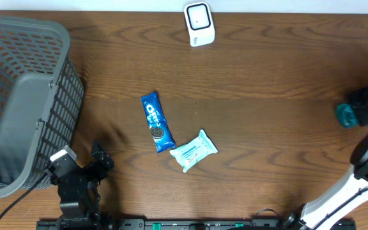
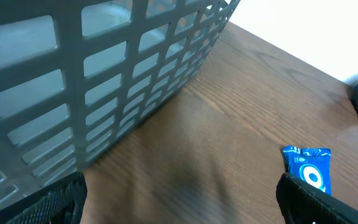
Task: Scan the item barcode
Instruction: 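Move the right gripper left toward the green wipes pack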
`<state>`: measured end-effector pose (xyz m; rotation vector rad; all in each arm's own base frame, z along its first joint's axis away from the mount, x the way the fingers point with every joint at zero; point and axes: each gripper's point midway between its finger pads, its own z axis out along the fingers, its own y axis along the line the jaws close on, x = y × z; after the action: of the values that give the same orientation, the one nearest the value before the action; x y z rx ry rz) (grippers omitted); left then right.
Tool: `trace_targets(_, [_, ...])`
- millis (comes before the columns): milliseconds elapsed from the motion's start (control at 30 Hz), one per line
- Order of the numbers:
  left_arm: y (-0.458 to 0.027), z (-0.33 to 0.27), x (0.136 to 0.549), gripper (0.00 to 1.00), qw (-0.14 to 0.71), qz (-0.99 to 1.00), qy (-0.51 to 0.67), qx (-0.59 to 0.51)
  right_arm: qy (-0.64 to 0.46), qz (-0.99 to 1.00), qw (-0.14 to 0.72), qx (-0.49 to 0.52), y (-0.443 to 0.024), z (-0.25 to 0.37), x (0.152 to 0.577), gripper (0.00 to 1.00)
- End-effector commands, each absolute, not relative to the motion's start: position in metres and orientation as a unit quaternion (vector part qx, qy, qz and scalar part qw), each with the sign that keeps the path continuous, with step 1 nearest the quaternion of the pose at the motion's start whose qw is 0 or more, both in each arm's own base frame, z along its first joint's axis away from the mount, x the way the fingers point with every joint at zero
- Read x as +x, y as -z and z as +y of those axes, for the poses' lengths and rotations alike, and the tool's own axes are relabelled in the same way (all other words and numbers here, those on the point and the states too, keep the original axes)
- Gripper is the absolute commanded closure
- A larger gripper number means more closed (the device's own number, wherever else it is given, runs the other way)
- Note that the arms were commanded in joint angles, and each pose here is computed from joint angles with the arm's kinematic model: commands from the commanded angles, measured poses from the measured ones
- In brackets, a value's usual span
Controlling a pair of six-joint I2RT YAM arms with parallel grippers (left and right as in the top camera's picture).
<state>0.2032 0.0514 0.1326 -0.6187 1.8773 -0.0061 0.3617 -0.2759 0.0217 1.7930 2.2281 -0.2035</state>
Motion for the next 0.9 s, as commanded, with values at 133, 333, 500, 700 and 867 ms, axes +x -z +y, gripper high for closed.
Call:
trace_targets(133, [-0.134, 0.054, 0.203, 0.02, 0.552, 0.793, -0.006, -0.259, 0.050, 0.783, 0.212, 0.582, -0.055, -0.322, 0.366, 0.08])
trace_targets(333, [-0.134, 0.054, 0.203, 0.02, 0.552, 0.793, -0.006, -0.259, -0.055, 0.818, 0.271, 0.504, -0.118, -0.298, 0.414, 0.01])
trace_targets(500, [-0.134, 0.054, 0.203, 0.02, 0.552, 0.793, -0.006, -0.259, -0.110, 0.840, 0.299, 0.439, -0.185, -0.233, 0.442, 0.01])
trace_targets(700, [-0.134, 0.054, 0.203, 0.02, 0.552, 0.793, -0.006, -0.259, -0.154, 0.884, 0.205, 0.391, -0.216, -0.090, 0.417, 0.01])
trace_targets(867, [-0.134, 0.054, 0.203, 0.02, 0.552, 0.793, -0.006, -0.259, -0.110, 0.857, -0.012, 0.503, -0.179, 0.017, 0.342, 0.01])
